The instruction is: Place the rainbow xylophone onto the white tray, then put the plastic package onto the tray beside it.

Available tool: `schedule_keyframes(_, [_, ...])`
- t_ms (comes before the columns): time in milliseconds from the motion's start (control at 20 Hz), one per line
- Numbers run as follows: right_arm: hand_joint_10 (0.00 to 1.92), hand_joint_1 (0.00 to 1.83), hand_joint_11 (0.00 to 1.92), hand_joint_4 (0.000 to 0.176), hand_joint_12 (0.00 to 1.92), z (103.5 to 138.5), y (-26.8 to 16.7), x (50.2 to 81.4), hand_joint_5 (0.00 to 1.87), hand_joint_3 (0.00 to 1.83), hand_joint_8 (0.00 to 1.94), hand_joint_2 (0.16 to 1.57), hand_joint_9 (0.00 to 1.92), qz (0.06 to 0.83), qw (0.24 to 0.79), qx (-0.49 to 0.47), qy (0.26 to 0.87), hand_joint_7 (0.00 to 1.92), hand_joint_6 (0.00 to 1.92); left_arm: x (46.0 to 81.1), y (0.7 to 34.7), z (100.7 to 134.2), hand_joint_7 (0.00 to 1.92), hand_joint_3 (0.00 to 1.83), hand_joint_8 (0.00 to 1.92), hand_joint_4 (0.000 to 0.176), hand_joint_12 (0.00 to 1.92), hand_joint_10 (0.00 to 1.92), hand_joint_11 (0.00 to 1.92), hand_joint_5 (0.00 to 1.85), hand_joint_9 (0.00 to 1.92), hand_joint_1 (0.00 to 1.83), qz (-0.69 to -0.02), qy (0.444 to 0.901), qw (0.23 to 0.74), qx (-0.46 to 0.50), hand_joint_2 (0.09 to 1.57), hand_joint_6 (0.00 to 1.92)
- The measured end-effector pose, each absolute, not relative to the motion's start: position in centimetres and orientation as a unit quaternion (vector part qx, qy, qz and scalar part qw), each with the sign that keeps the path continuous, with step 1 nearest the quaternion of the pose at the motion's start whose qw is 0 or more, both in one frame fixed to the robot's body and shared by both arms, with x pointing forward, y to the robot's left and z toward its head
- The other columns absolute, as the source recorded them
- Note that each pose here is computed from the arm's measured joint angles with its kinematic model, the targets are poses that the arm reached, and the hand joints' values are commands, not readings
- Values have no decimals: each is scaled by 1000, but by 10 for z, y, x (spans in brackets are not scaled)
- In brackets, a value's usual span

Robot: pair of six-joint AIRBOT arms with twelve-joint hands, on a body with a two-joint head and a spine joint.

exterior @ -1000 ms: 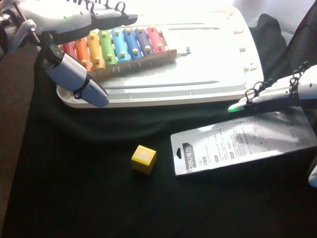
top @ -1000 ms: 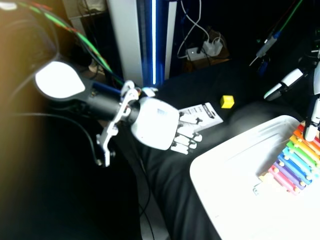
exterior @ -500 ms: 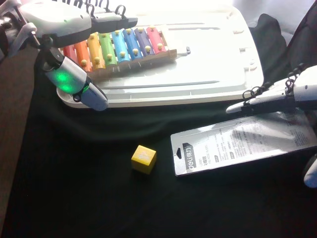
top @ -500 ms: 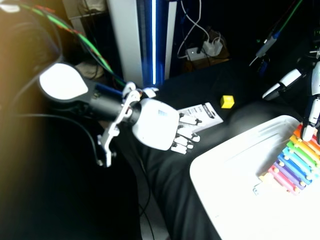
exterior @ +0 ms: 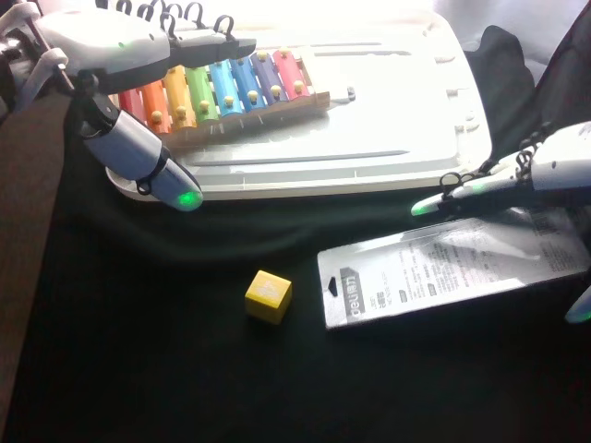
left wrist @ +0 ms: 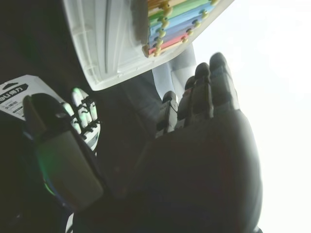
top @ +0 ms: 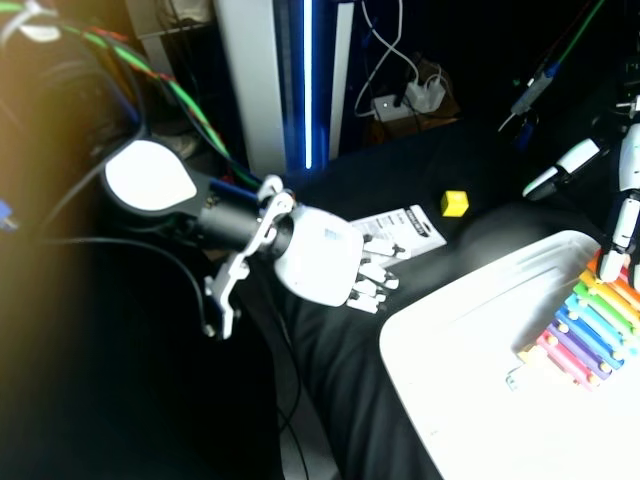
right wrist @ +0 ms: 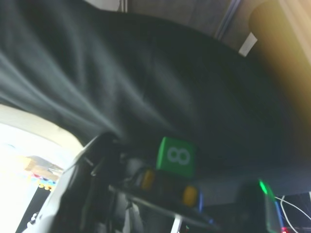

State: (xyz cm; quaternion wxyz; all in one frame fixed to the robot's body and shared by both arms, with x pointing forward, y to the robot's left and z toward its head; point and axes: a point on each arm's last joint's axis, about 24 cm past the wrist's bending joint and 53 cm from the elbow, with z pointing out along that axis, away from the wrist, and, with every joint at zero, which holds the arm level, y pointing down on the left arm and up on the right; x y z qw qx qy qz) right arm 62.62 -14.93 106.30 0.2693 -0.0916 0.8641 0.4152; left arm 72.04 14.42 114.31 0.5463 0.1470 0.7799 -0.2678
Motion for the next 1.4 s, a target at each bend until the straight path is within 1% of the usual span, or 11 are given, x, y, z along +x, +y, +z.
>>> schedule_keyframes(50, [80, 1208, 430, 70, 1113, 1062, -148, 626, 181, 2, 15, 887, 764, 416, 269, -91, 864, 549, 5, 720, 144, 1142, 0, 3, 0, 176, 55, 0, 71, 0, 85, 763, -268, 781, 545, 147, 693, 0])
schedule_keyframes(150, [98, 1205, 506, 43, 1187, 1062, -147, 628, 269, 2, 14, 907, 811, 417, 269, -89, 864, 593, 10, 720, 145, 1140, 0, 3, 0, 176, 61, 2, 79, 0, 91, 705, -267, 782, 544, 146, 695, 0])
schedule_keyframes(200, [91, 1188, 570, 10, 1172, 1062, -147, 628, 350, 0, 11, 898, 816, 417, 270, -88, 863, 616, 11, 720, 145, 1141, 0, 8, 0, 176, 56, 0, 63, 0, 82, 698, -268, 782, 544, 145, 708, 0])
schedule_keyframes(250, [76, 1177, 604, 0, 1132, 1062, -147, 628, 398, 0, 7, 899, 815, 417, 270, -87, 863, 629, 7, 720, 145, 1141, 0, 11, 0, 176, 54, 0, 56, 0, 78, 691, -269, 782, 544, 144, 719, 0])
schedule_keyframes(550, [60, 1049, 669, 0, 1086, 1062, -147, 628, 574, 5, 7, 998, 922, 418, 270, -88, 863, 732, 2, 718, 147, 1135, 0, 3, 0, 176, 13, 9, 13, 0, 51, 688, -271, 785, 539, 139, 741, 0])
schedule_keyframes(800, [55, 1075, 740, 0, 990, 1064, -146, 629, 689, 3, 10, 1101, 1035, 420, 270, -87, 862, 838, 7, 718, 148, 1133, 0, 0, 0, 176, 3, 2, 3, 0, 48, 678, -270, 788, 537, 136, 721, 0])
schedule_keyframes(850, [46, 1117, 838, 0, 862, 1064, -146, 629, 834, 0, 27, 1191, 1118, 420, 270, -86, 862, 956, 902, 718, 148, 1133, 0, 0, 0, 176, 4, 3, 9, 0, 52, 663, -270, 788, 537, 136, 721, 0])
schedule_keyframes(900, [74, 1216, 871, 0, 937, 1064, -145, 629, 827, 0, 858, 1160, 1221, 422, 270, -83, 861, 1018, 1026, 718, 148, 1133, 0, 0, 0, 176, 5, 6, 12, 0, 60, 690, -271, 788, 537, 135, 726, 0])
schedule_keyframes(1000, [180, 1235, 950, 0, 1113, 1065, -144, 629, 737, 0, 1211, 1187, 1339, 426, 269, -80, 860, 965, 1131, 718, 149, 1133, 0, 1, 0, 176, 1, 7, 3, 0, 67, 667, -271, 788, 537, 134, 727, 0])
schedule_keyframes(1100, [373, 1219, 992, 0, 1153, 1066, -142, 629, 661, 1, 1311, 1224, 1248, 429, 268, -80, 859, 908, 1247, 718, 149, 1132, 0, 0, 0, 176, 1, 7, 3, 0, 71, 696, -272, 789, 536, 131, 726, 0])
schedule_keyframes(1400, [323, 1212, 1013, 0, 1003, 1066, -142, 628, 646, 0, 1363, 1237, 1240, 429, 267, -82, 859, 882, 1255, 718, 151, 1128, 0, 3, 0, 176, 0, 12, 0, 0, 53, 725, -270, 792, 533, 128, 736, 0])
